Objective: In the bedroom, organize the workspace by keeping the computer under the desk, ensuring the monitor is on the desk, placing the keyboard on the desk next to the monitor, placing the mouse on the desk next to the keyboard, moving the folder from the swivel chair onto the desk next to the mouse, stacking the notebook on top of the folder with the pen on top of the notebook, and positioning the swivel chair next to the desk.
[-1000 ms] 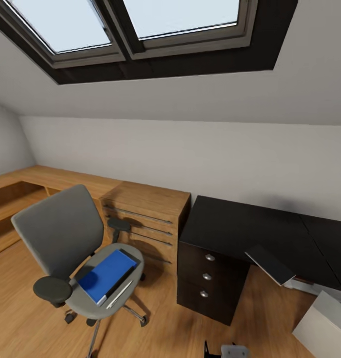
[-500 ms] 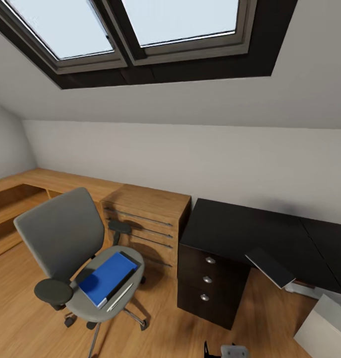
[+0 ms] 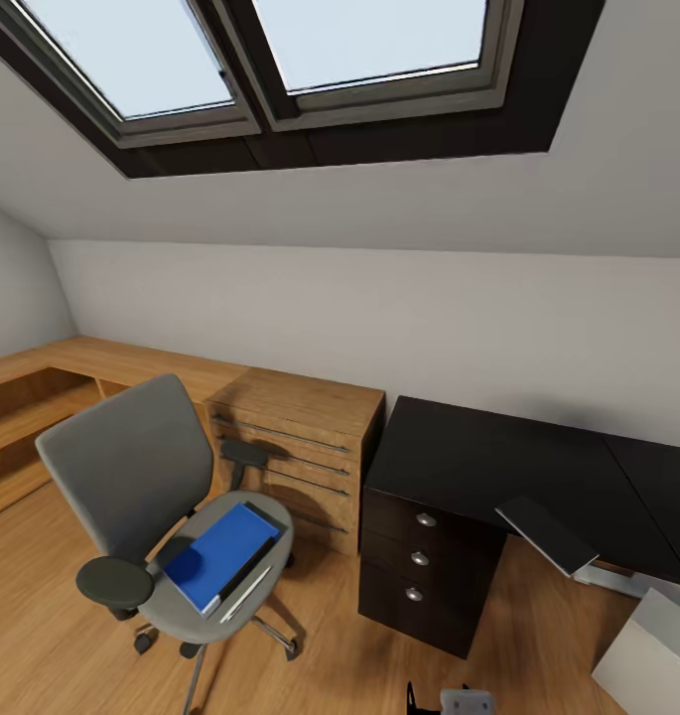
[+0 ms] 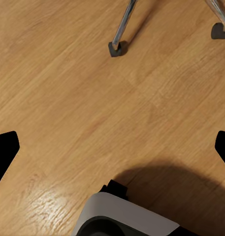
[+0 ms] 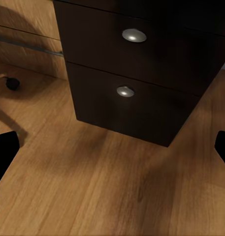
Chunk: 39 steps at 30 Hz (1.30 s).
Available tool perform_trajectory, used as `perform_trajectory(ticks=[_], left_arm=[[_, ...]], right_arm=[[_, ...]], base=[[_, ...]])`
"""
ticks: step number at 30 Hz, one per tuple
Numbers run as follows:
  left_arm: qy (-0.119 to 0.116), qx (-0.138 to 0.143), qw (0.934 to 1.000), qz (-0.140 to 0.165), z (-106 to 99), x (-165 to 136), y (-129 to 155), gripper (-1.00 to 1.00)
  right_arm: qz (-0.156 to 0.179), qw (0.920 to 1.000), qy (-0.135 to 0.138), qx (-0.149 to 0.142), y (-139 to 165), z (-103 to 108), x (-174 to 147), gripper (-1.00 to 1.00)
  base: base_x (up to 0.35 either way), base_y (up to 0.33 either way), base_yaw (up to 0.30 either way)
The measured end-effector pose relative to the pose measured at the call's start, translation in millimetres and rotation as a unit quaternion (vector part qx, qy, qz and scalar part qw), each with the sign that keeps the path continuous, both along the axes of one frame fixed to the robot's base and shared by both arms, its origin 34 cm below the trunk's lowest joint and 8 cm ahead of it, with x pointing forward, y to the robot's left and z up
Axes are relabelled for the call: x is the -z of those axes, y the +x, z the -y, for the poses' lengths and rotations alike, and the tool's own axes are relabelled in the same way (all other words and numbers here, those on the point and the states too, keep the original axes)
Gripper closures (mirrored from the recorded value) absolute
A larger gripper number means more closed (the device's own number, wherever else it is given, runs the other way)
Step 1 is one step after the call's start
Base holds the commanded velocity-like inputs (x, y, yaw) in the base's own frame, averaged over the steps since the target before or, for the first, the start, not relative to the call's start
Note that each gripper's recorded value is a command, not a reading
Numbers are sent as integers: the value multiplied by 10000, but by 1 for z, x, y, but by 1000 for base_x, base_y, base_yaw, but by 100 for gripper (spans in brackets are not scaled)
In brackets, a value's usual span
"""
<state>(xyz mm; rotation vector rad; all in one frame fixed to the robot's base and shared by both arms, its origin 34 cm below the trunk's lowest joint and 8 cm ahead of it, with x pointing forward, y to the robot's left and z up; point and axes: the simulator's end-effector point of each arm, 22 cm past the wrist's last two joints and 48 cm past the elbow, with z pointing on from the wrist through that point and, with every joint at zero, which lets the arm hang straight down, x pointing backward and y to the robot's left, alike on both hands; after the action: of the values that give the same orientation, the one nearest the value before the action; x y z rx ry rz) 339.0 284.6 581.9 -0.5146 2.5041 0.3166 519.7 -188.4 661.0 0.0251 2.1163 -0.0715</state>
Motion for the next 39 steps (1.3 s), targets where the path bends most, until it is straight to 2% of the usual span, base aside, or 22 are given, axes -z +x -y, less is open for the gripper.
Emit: perform_trajectory(ticks=[9,16,20,22,23,26,28,29,32,33,35,37,39], left_arm=[[10,2,10000,16,-1,0,1,-100],[102,-127,9994,309,-10,-8,9,-100],[221,-162,9990,342,-27,-10,10,-100],[363,-195,9985,367,-49,-13,11,-100],[473,-232,9978,396,-68,-16,13,-100],[620,-379,9962,478,-97,-23,18,-100],[677,-607,9944,535,-115,-27,19,-100],[683,-666,9939,547,-119,-28,20,-100],[637,-823,9926,634,-128,-31,24,-100],[567,-831,9922,742,-130,-35,31,-100],[561,-869,9915,788,-137,-37,34,-100],[549,-1041,9896,830,-146,-40,34,-100],[525,-1174,9879,861,-151,-41,35,-100]], right_arm=[[-18,10000,7,-2,-1,-1,1,-100],[17,10000,32,-35,2,-5,-1,-100],[248,9995,176,-72,18,-18,-15,-100],[425,9986,314,-97,34,-31,-29,-100],[395,9983,408,-125,46,-41,-35,-100],[35,9985,488,-236,67,-59,-40,-100],[-211,9969,646,-400,93,-92,-58,-100],[-296,9963,683,-423,98,-100,-62,-100],[-616,9957,566,-392,122,-101,-76,-100],[-640,9960,590,-185,139,-97,-92,-100],[-731,9941,791,86,145,-95,-99,-100],[-1106,9862,1164,415,139,-97,-92,-100],[-1479,9765,1447,596,128,-101,-82,-100]], base=[[0,2,172],[0,0,183],[0,6,31],[0,135,9],[0,228,4],[0,264,2],[0,297,1],[5,308,0],[61,310,0],[180,275,0],[235,220,0],[255,113,0],[143,51,0]])
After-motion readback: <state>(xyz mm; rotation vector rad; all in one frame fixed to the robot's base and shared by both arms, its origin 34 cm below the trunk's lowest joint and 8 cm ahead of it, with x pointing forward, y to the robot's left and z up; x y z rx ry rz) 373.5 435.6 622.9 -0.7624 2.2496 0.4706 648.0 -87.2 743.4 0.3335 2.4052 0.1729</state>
